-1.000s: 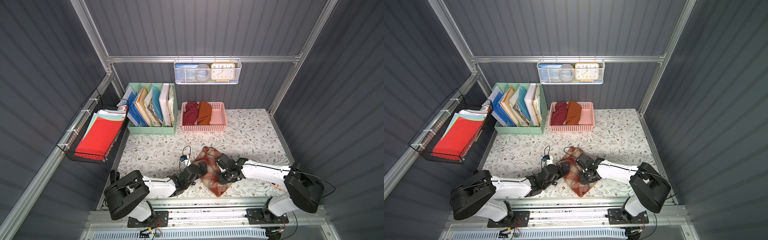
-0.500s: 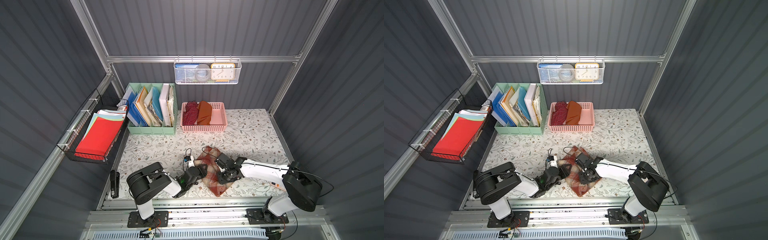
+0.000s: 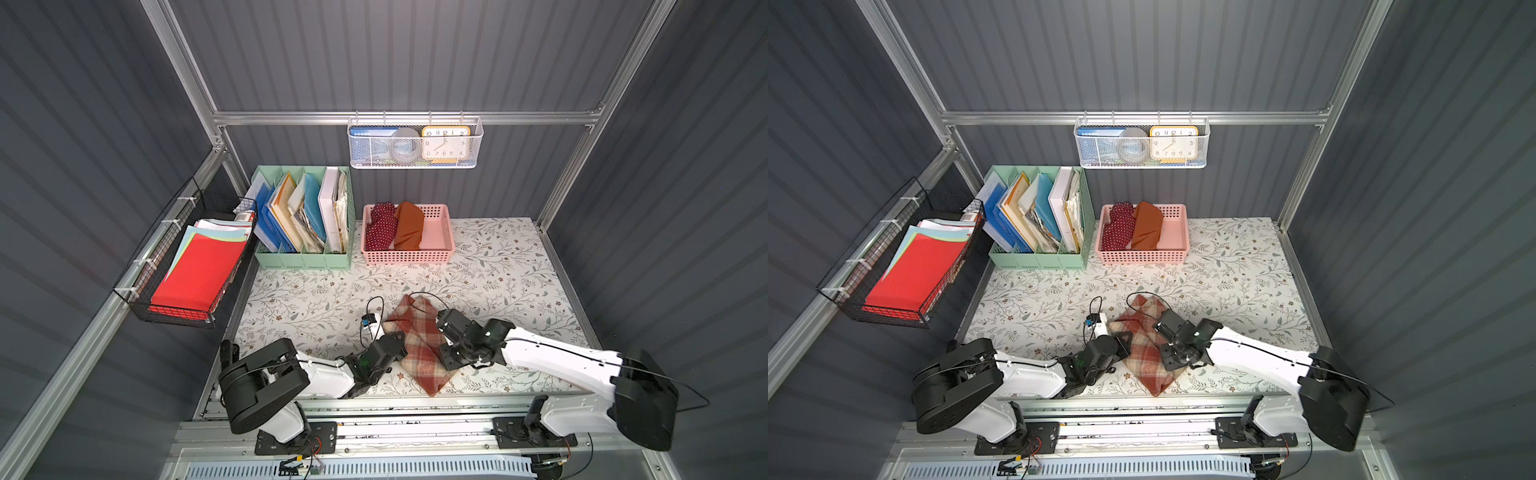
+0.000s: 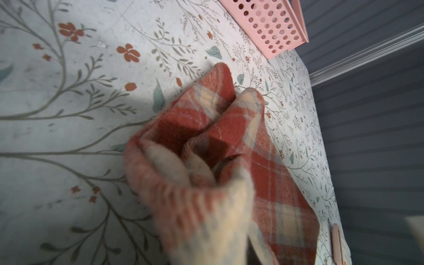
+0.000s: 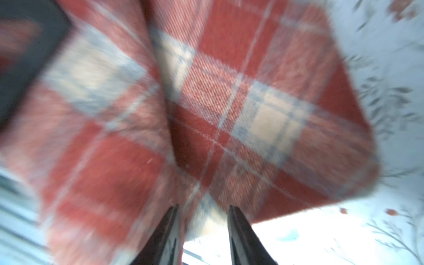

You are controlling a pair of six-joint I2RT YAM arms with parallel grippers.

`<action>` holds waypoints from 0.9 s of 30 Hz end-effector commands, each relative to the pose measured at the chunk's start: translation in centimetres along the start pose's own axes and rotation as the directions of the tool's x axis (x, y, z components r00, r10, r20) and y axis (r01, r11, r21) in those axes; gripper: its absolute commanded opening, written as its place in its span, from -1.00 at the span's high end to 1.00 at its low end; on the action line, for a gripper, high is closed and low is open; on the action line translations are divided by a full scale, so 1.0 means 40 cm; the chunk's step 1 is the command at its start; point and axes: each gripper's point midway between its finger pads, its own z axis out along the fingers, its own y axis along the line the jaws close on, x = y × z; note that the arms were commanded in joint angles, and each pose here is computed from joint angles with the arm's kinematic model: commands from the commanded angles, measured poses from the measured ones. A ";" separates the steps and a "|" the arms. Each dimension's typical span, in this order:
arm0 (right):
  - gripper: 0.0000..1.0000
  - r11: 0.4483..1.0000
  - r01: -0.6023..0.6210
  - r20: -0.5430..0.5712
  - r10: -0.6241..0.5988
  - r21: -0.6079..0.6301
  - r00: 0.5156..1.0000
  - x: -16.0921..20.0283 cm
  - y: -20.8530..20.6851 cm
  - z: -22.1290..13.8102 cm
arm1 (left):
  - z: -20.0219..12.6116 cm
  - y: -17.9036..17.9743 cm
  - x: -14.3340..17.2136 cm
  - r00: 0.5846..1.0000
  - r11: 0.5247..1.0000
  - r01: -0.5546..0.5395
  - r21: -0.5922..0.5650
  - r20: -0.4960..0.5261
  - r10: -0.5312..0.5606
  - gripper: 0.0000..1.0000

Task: Roll up the skirts
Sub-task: Roll the skirt at the center of the board.

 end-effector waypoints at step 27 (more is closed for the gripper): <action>-0.58 0.491 0.583 -0.080 -0.717 0.647 0.692 0.028 0.240 0.008 | -0.035 0.102 0.018 1.000 0.986 0.014 -0.164 -0.023 -0.018 1.00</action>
